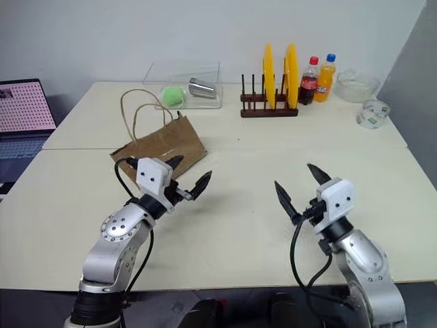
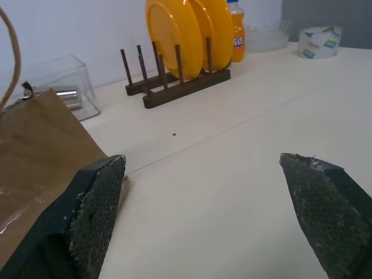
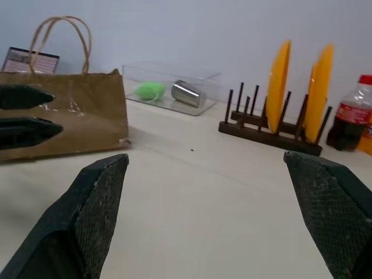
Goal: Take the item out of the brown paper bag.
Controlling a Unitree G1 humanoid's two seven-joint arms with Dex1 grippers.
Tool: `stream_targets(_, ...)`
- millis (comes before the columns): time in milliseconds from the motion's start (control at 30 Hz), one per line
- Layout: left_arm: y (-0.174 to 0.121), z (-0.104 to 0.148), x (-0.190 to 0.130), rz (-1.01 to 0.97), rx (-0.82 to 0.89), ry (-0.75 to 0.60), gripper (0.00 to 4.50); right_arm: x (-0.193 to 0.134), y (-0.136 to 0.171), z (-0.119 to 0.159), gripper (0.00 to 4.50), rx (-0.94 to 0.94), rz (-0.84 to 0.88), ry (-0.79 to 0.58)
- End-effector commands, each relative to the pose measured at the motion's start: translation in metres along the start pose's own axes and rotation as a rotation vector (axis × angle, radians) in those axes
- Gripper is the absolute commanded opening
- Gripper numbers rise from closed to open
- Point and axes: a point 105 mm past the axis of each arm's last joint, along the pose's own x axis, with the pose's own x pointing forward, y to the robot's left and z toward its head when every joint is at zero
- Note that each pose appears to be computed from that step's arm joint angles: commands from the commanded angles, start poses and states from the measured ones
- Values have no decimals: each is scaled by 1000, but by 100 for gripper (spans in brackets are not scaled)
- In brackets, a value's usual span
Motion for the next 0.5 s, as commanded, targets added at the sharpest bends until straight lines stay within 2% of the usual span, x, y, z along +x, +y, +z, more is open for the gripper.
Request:
stream_targets(33,4,17,-6,44,32,-58,449,6,8,17,450,-12,71,-66)
stream_targets(167,18,29,-22,167,19,-101,449,15,26,36,450,42,270,-124)
stream_targets(367,36,37,-50,209,27,-97,449,30,28,53,450,45,404,-160)
stream_targets(500,68,41,-54,196,-3,-64,449,34,41,57,450,38,558,-147)
